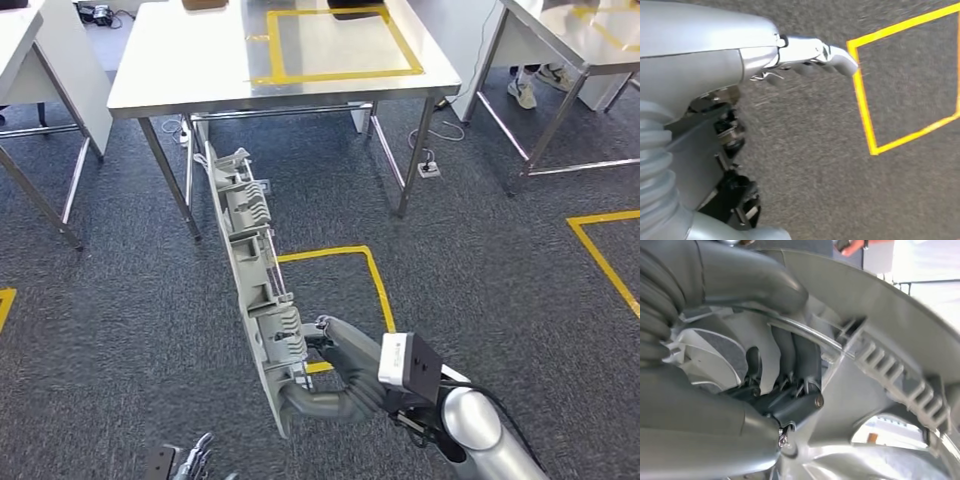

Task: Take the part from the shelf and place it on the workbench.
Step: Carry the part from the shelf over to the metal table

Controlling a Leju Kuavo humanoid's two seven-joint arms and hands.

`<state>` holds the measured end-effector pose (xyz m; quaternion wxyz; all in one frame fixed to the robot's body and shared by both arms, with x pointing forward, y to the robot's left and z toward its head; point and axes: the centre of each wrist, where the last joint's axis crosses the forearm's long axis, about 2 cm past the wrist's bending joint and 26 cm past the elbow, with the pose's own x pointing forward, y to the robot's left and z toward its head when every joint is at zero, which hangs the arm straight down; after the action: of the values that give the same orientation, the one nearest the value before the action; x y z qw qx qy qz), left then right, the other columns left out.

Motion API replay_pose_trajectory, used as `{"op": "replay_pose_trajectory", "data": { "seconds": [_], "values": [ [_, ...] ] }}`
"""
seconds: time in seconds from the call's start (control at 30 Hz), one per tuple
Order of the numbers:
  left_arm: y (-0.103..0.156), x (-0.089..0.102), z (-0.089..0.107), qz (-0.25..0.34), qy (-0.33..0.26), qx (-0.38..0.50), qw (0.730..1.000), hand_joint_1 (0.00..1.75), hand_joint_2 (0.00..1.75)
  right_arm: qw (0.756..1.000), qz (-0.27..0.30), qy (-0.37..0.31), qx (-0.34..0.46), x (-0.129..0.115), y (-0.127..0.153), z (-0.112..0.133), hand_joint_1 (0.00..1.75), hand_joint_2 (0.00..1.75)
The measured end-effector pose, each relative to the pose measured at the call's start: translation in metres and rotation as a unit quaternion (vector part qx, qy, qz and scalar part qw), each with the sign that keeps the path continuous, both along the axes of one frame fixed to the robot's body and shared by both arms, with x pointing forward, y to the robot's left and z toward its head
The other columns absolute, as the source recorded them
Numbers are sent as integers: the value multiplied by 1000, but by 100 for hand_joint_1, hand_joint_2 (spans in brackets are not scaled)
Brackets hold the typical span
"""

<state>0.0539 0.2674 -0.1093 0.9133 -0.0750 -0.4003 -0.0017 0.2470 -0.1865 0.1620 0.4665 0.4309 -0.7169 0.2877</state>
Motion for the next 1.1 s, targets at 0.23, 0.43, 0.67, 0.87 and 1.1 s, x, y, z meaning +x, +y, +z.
{"op": "replay_pose_trajectory", "data": {
  "seconds": [0.23,0.43,0.67,0.87,1.1],
  "values": [
    [-1,-1,0,-2,1,-5,1000,0,175,1000,-7,2,2,-1,-2,-2,175,175],
    [0,0,0,-3,0,-5,1000,0,175,1000,-12,-2,7,0,-3,-1,175,175],
    [6,0,0,-3,-3,-1,1000,0,175,1000,-24,-7,10,2,-6,0,175,175],
    [13,-12,-2,2,9,5,1000,0,175,999,-43,-8,6,3,-15,-2,175,175],
    [14,-17,-3,2,14,6,1000,0,175,998,-55,-9,2,2,-21,-3,175,175]
  ]
}}
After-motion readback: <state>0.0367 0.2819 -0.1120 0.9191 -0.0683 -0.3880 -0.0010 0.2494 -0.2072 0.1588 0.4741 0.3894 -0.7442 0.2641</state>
